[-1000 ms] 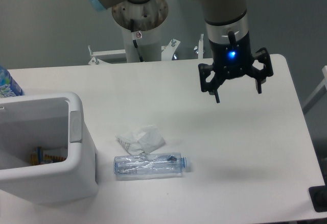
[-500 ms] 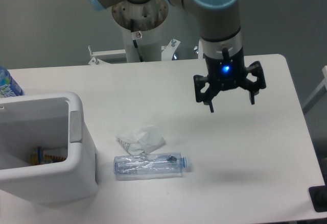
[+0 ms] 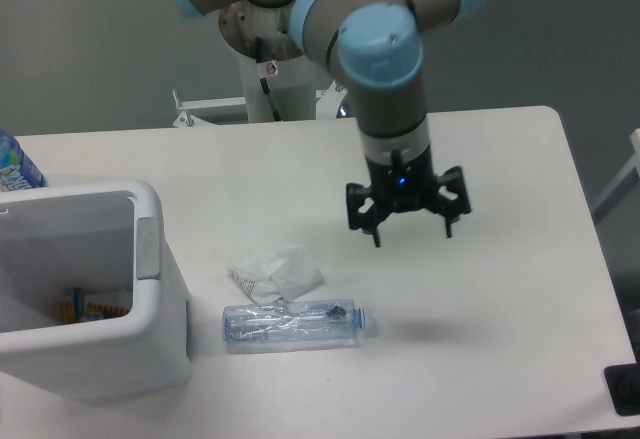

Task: Place the trash in the trash can
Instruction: 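Move the open gripper down toward the crumpled clear plastic bag, then lower the gripper onto the plastic bag and close on it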

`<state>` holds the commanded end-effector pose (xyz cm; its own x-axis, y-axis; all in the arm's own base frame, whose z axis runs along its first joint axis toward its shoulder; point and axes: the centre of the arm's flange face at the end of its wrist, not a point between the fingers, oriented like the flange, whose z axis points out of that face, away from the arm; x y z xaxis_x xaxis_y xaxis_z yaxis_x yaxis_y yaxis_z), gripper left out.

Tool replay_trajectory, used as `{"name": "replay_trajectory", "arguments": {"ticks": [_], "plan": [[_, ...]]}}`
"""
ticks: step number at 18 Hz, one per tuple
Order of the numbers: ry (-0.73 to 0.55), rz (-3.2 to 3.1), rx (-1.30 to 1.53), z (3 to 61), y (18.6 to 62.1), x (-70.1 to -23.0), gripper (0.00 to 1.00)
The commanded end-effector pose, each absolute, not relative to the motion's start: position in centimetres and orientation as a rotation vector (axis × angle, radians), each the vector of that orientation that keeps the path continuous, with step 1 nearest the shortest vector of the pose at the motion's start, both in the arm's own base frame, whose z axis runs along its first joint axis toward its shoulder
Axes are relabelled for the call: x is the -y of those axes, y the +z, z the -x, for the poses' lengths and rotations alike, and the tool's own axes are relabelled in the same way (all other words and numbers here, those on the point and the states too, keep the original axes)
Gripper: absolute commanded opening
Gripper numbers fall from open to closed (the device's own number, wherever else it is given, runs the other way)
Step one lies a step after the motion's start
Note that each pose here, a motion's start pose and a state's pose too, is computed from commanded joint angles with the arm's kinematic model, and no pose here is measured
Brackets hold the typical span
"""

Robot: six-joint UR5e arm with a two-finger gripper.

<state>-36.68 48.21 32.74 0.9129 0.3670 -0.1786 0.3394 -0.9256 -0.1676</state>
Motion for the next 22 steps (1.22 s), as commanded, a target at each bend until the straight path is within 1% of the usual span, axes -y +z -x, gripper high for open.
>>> {"name": "replay_trajectory", "arguments": {"ticks": [3,7,12,17,22], "plan": [[0.263,3.006,0.476,34.9,29.9,-48.2,1.00],[0.226,3.104,0.061,32.5,27.6,-48.1,1.00],[0.169,3.135,-0.350,30.5,25.3,-47.8,1.00],[0.130,3.138,-0.450,28.8,23.1,-49.2,1.00],[0.130,3.137,-0.480,28.0,22.3,-50.0,1.00]]}}
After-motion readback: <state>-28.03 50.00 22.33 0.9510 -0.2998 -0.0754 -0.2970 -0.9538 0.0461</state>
